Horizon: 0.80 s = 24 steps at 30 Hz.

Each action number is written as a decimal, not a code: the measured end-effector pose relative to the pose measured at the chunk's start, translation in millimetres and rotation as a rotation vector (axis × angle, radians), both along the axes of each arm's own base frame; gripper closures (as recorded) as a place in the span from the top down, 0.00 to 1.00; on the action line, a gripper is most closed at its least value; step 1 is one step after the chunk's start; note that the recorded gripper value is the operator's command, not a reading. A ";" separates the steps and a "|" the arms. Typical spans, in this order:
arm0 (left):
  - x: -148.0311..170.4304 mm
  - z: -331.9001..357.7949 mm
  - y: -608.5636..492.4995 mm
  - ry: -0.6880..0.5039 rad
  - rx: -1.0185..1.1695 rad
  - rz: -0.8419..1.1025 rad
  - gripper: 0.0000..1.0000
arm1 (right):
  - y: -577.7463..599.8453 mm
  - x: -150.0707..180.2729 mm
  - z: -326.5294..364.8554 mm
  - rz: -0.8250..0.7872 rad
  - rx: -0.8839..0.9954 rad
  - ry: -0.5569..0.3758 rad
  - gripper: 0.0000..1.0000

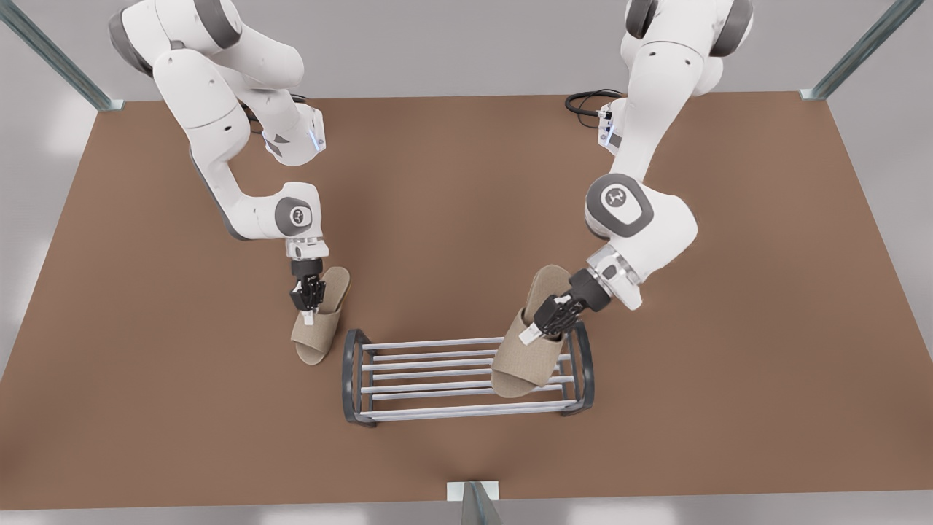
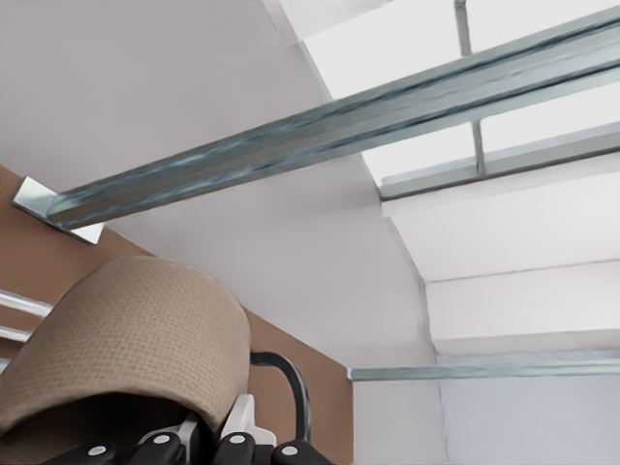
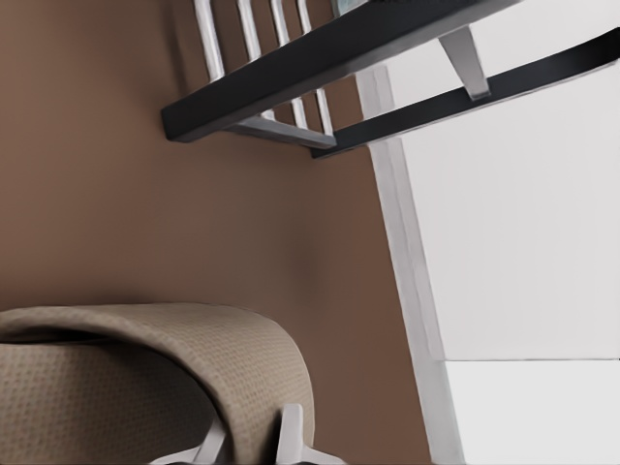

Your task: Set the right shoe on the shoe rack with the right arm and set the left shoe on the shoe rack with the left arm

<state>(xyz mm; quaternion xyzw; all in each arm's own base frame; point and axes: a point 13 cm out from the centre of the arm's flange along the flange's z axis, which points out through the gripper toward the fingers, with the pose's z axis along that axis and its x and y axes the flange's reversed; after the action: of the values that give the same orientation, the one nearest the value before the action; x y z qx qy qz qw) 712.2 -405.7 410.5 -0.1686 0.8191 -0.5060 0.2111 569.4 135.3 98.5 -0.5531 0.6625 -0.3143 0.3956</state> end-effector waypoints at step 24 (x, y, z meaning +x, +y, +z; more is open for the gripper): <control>7.9 -128.9 -10.0 0.085 0.143 0.335 1.00 | 14.8 114.6 229.7 -0.068 0.260 -0.187 0.21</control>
<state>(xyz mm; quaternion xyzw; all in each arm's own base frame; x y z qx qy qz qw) 720.0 -415.7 281.6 -0.3084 0.8216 -0.3968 0.2692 684.0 150.1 328.1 -0.4427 0.6763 -0.2894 0.5127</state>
